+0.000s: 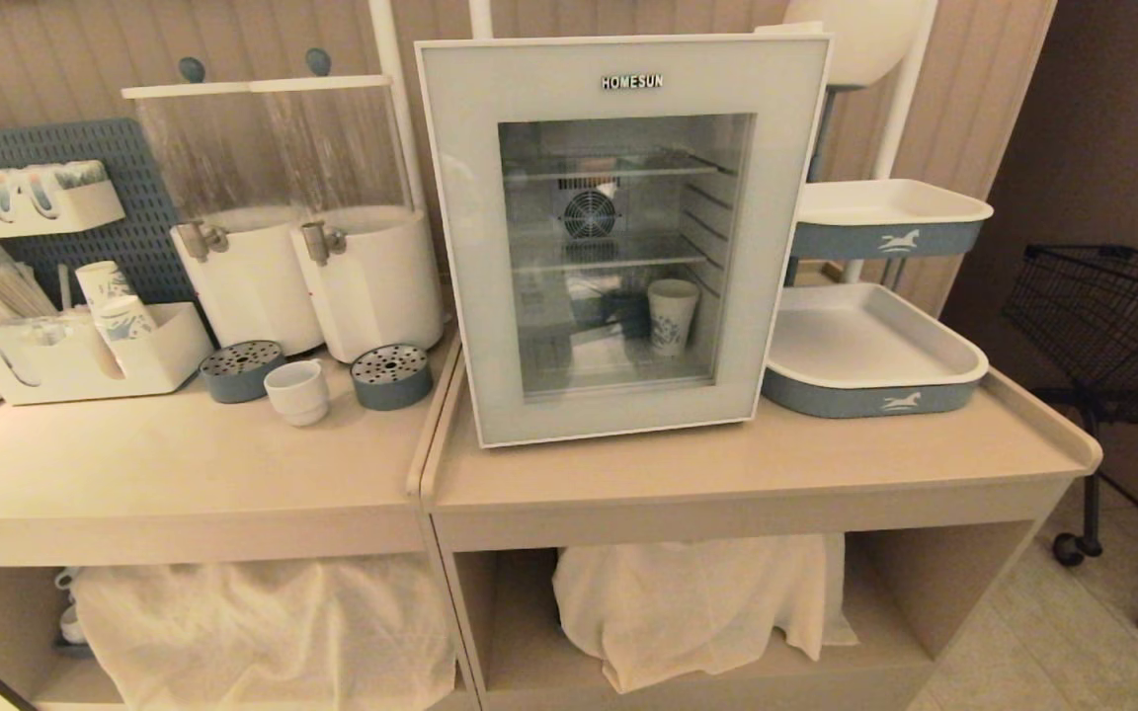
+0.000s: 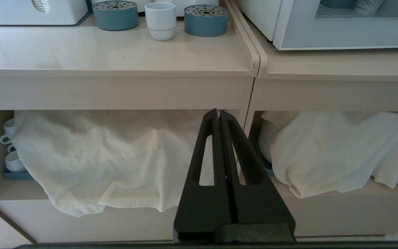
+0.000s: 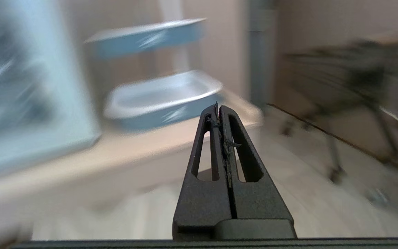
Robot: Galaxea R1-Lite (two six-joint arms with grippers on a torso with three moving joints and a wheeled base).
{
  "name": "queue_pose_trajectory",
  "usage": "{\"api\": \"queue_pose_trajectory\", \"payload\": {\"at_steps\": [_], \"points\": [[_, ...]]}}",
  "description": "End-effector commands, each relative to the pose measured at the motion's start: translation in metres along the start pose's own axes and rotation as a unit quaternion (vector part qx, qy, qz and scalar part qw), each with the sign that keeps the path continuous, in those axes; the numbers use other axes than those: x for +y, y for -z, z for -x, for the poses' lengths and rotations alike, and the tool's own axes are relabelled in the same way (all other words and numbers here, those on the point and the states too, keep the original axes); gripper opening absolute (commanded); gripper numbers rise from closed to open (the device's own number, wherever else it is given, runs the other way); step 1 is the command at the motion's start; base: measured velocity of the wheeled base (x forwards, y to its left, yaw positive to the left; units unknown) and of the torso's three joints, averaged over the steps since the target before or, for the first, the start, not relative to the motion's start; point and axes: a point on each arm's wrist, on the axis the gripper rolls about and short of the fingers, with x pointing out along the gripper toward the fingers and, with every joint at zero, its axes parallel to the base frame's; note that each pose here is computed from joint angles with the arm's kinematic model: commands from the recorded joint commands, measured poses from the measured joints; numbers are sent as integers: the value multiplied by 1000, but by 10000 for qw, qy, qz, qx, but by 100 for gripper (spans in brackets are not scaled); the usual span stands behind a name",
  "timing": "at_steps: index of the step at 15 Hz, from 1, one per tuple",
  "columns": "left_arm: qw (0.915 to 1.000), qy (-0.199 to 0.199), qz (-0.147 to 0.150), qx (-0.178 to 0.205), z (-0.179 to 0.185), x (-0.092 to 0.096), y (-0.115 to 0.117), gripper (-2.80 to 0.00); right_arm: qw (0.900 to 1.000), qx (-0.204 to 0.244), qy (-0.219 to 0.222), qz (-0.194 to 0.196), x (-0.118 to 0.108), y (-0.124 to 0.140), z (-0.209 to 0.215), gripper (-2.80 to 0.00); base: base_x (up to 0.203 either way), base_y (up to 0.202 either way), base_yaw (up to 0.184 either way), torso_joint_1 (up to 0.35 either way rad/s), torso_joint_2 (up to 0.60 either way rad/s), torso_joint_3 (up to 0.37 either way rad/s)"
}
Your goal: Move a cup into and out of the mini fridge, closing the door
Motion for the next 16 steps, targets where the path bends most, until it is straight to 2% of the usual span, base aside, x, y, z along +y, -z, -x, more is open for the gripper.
{"api": "queue_pose_trajectory", "payload": {"at_steps": [1, 3, 4, 5, 8, 11, 13, 16], "points": [[10000, -2, 2, 5, 0, 0, 0, -280, 9962, 412, -676, 375, 3, 20, 1, -280, 0, 0, 0, 0, 0, 0], [10000, -2, 2, 5, 0, 0, 0, -280, 9841, 881, -1442, 556, 6, 28, 4, -280, 0, 0, 0, 0, 0, 0], [10000, -2, 2, 5, 0, 0, 0, -280, 9784, 1194, -1579, 601, 6, 32, 6, -280, 0, 0, 0, 0, 0, 0], [10000, -2, 2, 5, 0, 0, 0, -280, 9756, 1365, -1624, 572, 6, 33, 7, -280, 0, 0, 0, 0, 0, 0], [10000, -3, 2, 12, 0, 0, 0, -280, 9759, 1489, -1563, 316, 6, 35, 7, -280, 0, 0, 0, 0, 0, 0], [10000, -2, 2, 5, 0, 0, 0, -280, 9759, 1489, -1563, 316, 6, 35, 7, -280, 0, 0, 0, 0, 0, 0], [10000, -2, 2, 7, 0, 0, 0, -280, 9759, 1495, -1561, 309, 6, 35, 7, -280, -15, 90, -24, 3, 2, 1], [10000, -2, 2, 5, 0, 0, 0, -280, 9759, 1490, -1561, 308, 6, 35, 7, -280, -135, 167, -17, 1, 5, 2]]}}
